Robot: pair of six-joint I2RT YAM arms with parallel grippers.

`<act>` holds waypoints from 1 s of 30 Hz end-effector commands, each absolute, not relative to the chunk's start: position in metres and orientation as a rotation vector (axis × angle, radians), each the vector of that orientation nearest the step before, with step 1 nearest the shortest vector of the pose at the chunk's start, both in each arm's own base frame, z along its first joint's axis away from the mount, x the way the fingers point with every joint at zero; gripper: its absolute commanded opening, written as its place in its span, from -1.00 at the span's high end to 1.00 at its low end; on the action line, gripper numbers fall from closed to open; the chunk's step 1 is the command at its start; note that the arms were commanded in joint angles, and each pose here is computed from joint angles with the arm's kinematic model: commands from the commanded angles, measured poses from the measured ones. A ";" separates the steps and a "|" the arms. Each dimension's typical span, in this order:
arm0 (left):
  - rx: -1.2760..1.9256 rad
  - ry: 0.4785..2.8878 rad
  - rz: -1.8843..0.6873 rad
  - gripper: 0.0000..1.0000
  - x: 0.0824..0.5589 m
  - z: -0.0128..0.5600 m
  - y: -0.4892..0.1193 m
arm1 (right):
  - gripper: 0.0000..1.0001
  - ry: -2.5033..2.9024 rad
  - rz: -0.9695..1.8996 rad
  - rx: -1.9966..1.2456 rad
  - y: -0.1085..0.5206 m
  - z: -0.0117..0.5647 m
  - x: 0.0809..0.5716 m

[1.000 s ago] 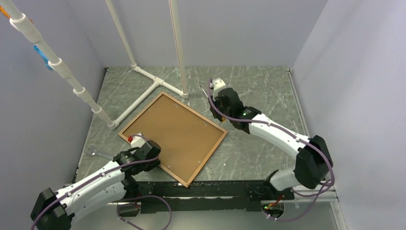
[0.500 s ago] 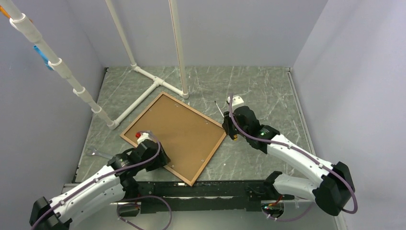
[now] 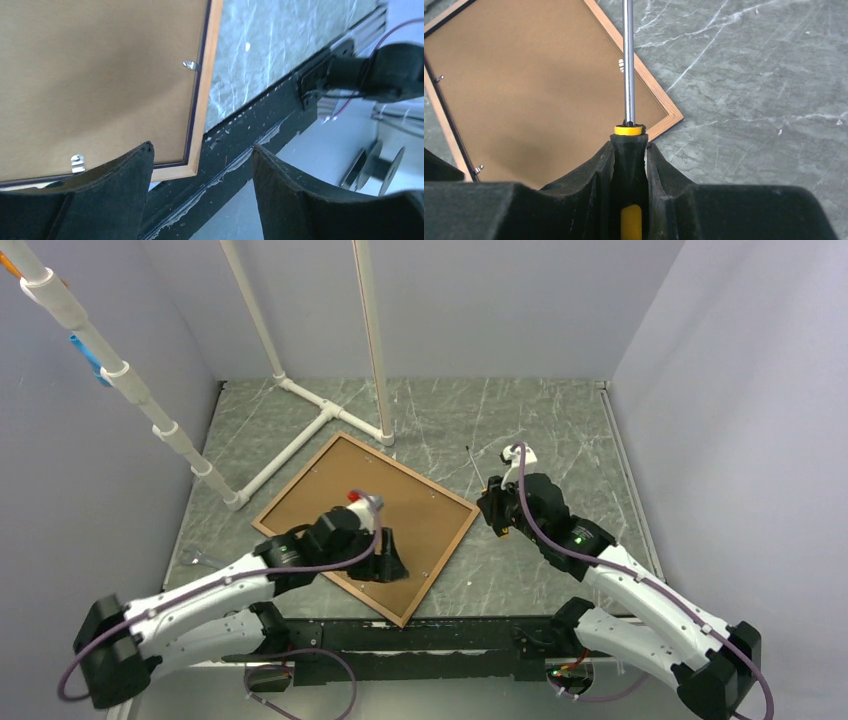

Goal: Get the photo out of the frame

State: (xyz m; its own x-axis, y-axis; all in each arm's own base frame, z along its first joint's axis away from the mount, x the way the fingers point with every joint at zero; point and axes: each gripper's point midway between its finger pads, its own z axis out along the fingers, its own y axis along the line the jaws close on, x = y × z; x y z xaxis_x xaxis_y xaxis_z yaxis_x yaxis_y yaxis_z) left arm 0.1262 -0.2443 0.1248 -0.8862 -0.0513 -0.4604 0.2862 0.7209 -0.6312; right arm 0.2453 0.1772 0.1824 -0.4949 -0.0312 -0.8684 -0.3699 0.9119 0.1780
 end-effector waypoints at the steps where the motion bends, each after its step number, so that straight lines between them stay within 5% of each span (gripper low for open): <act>1: 0.374 2.442 -1.072 -0.49 0.118 0.133 -0.288 | 1.00 2.013 0.424 -0.227 0.168 0.200 0.244; 14: 0.540 2.600 -0.374 -0.19 0.118 0.068 -0.322 | 1.00 1.962 0.443 -0.159 0.150 0.215 0.229; 24: 0.527 2.633 -0.233 -0.18 0.116 0.043 -0.332 | 1.00 1.877 0.442 -0.050 0.123 0.235 0.215; 30: 0.517 2.657 -0.199 0.13 0.113 0.031 -0.336 | 1.00 1.866 0.446 -0.043 0.118 0.240 0.210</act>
